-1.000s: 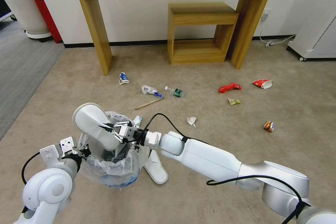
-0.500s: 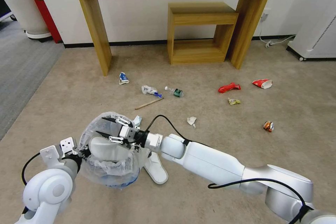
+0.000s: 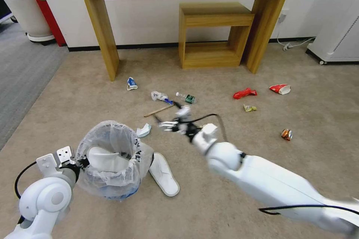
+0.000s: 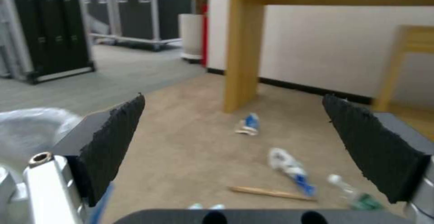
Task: Pick up the trash bin and place the garbage on the floor into it.
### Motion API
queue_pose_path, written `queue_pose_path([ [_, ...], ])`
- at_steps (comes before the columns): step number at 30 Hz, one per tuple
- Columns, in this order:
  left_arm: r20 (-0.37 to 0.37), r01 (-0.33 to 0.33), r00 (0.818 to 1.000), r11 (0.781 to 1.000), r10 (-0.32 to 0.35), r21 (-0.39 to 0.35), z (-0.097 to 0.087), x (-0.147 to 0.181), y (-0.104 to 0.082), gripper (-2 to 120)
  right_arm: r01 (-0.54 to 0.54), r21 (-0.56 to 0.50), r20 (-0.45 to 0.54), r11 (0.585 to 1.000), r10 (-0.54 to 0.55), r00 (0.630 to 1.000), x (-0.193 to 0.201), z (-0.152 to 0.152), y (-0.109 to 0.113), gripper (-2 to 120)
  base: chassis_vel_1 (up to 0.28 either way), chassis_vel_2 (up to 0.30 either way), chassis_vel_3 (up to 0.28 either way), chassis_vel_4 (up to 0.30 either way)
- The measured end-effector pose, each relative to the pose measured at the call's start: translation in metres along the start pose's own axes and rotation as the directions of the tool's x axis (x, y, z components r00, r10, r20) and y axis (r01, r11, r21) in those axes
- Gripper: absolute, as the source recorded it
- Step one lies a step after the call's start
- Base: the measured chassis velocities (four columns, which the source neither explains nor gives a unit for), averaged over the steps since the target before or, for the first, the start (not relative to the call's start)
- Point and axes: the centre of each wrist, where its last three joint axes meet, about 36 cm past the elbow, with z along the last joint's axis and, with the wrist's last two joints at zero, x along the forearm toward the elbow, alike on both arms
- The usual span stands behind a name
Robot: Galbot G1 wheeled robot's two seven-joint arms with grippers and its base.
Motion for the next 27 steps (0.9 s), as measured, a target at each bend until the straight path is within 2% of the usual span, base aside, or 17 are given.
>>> queue_pose_path([
  [2, -0.004, 0.005, 1.0, 1.0, -0.005, 0.002, 0.0, -0.005, 0.001, 1, -0.04, 0.007, 0.011, 0.999, 0.04, 0.999, 0.016, -0.006, -0.013, 100, 0.0, 0.0, 0.0, 0.0],
  [9, -0.016, 0.02, 1.0, 1.0, -0.02, 0.004, 0.001, -0.014, 0.003, 1, -0.136, 0.021, -0.008, 0.99, 0.136, 0.991, 0.053, -0.016, -0.034, 100, 0.0, 0.0, 0.0, 0.0],
  [14, -0.019, 0.034, 0.999, 0.999, -0.034, 0.003, 0.001, -0.017, 0.008, 1, -0.183, 0.018, -0.071, 0.983, 0.184, 0.98, 0.07, -0.011, -0.035, 100, 0.0, 0.0, 0.0, 0.0],
  [16, -0.02, 0.052, 0.998, 0.999, -0.051, 0.004, 0.001, -0.018, 0.013, 1, -0.22, -0.002, -0.174, 0.975, 0.217, 0.961, 0.082, 0.002, -0.026, 100, 0.0, 0.0, 0.0, 0.0],
  [17, -0.02, 0.052, 0.998, 0.999, -0.051, 0.004, 0.001, -0.018, 0.013, 1, -0.22, -0.002, -0.174, 0.975, 0.217, 0.961, 0.082, 0.002, -0.026, 100, 0.0, 0.0, 0.0, 0.0],
  [20, -0.023, 0.064, 0.998, 0.998, -0.064, 0.004, 0.003, -0.018, 0.017, 1, -0.235, -0.016, -0.293, 0.972, 0.221, 0.93, 0.084, 0.022, -0.01, 100, 0.0, 0.0, 0.0, 0.0],
  [21, -0.023, 0.064, 0.998, 0.998, -0.064, 0.004, 0.003, -0.018, 0.017, 1, -0.235, -0.016, -0.293, 0.972, 0.221, 0.93, 0.084, 0.022, -0.01, 100, 0.0, 0.0, 0.0, 0.0],
  [23, -0.019, 0.065, 0.998, 0.998, -0.065, 0.007, 0.003, -0.015, 0.018, 1, -0.254, -0.034, -0.376, 0.967, 0.223, 0.899, 0.075, 0.035, 0.004, 100, 0.0, 0.0, 0.0, 0.0],
  [25, -0.016, 0.064, 0.998, 0.998, -0.064, 0.009, 0.004, -0.013, 0.017, 1, -0.258, -0.039, -0.397, 0.965, 0.222, 0.891, 0.071, 0.039, 0.008, 100, 0.0, 0.0, 0.0, 0.0],
  [27, -0.012, 0.057, 0.998, 0.998, -0.057, 0.01, 0.004, -0.011, 0.015, 1, -0.278, -0.045, -0.481, 0.959, 0.223, 0.848, 0.061, 0.049, 0.023, 100, 0.0, 0.0, 0.0, 0.0],
])
